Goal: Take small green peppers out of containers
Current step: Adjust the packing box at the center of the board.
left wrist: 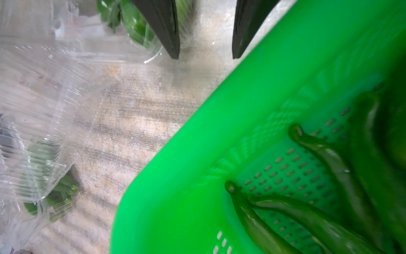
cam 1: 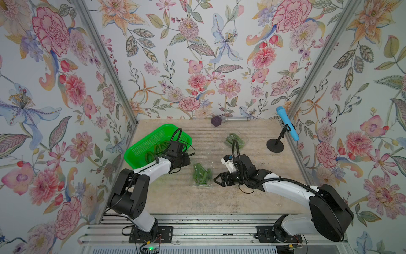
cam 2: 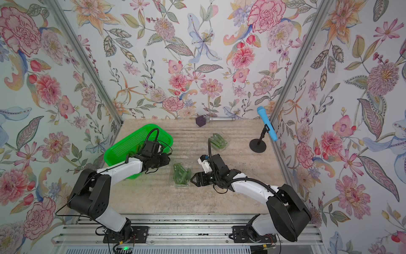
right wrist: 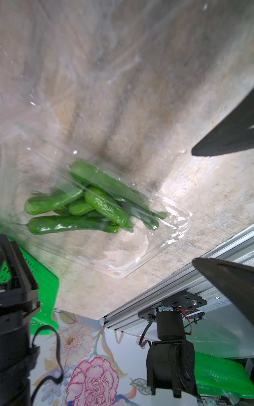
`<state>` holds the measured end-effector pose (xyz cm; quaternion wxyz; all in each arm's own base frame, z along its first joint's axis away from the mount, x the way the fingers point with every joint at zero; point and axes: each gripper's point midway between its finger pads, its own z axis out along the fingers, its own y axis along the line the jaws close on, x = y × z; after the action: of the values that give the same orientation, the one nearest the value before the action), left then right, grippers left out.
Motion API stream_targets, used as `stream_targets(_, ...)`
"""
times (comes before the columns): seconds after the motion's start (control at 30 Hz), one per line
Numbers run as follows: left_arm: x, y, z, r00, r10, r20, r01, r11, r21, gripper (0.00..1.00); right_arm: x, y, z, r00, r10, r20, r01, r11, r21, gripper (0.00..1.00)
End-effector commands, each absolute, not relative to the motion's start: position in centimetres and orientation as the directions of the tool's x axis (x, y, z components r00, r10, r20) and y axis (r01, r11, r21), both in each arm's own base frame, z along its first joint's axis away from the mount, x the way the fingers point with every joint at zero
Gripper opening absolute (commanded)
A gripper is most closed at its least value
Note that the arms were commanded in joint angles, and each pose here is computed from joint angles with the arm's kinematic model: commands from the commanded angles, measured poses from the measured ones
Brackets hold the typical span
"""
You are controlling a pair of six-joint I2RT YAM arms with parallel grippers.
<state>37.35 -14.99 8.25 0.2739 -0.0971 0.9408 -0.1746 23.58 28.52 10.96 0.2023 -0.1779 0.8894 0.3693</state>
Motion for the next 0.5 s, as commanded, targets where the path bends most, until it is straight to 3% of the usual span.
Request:
stream_targets(0.0, 35.4, -12.3, 10.7, -0.802, -0.269, -0.533, -0.122, 0.948, -0.295, 0.43, 24.6, 29.0, 12.7, -0.837, -0.171, -0.519, -0.499, 0.627, 0.598, 0.75)
stream_targets(0.2, 30.1, -13.1, 13.4, -0.78, -0.293, -0.553, -0.025, 0.897, -0.44, 0.43, 26.9, 31.8, 14.9, -0.802, -0.225, -0.553, -0.568, 0.572, 0.591, 0.73)
stream_targets(0.47, 22.3, -17.8, 11.8, -0.835, -0.224, -0.502, 0.115, 0.822, -0.558, 0.43, 30.3, 35.9, 15.6, -0.752, -0.311, -0.581, -0.646, 0.523, 0.556, 0.72)
